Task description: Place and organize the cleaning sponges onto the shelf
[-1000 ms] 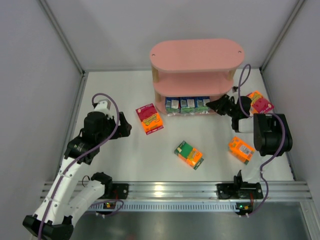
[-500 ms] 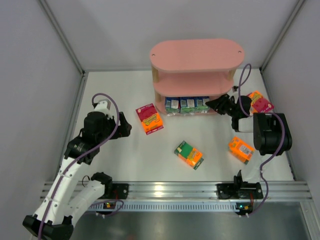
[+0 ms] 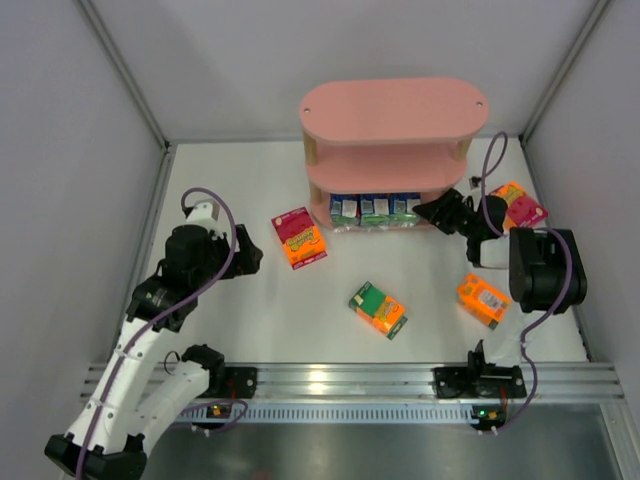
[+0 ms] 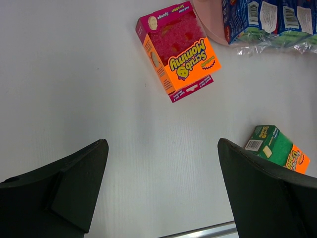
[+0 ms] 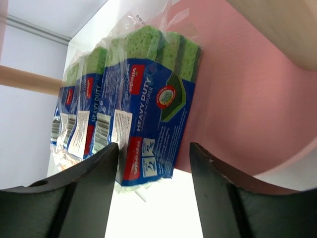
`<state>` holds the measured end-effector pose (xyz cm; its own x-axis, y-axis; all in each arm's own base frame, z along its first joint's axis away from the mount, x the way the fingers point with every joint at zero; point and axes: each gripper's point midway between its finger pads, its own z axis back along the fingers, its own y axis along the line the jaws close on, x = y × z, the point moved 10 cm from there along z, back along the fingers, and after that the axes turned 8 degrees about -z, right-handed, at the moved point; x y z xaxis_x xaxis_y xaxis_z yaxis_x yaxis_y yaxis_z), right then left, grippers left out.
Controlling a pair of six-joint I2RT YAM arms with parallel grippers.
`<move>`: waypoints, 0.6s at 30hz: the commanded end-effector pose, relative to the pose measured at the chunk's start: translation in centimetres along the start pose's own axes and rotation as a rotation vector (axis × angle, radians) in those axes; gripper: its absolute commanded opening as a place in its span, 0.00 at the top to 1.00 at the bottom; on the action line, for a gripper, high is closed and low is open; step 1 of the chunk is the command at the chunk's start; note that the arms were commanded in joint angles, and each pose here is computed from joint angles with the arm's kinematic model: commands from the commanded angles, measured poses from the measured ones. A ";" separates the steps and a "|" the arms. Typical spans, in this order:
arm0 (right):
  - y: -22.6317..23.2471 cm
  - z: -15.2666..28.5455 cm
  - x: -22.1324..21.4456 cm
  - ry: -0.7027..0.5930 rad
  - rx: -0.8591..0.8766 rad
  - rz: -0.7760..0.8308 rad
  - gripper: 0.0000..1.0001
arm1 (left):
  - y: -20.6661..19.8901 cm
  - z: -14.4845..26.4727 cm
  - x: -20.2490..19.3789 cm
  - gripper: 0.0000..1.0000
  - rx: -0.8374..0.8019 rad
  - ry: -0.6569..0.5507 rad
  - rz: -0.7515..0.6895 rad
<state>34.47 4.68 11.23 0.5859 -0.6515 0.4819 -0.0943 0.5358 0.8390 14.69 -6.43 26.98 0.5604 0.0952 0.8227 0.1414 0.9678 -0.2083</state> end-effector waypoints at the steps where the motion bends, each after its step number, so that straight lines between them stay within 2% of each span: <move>1: 3.8 1.1 3.5 -0.134 0.181 0.182 0.38 | -0.2 0.2 0.8 0.02 -0.019 -0.056 0.011; 7: 4.1 1.1 3.7 -0.137 0.222 0.175 0.35 | -0.3 0.3 0.9 0.02 -0.026 -0.059 0.013; 18: 3.3 0.5 3.5 -0.108 0.191 0.150 0.45 | -0.4 0.2 1.0 0.02 -0.032 -0.056 0.019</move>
<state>34.68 4.39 13.99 0.5313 -0.6465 0.5476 -0.2401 0.5050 0.8291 14.68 -6.49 26.97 0.5633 0.1012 0.8200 0.1409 0.9662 -0.2160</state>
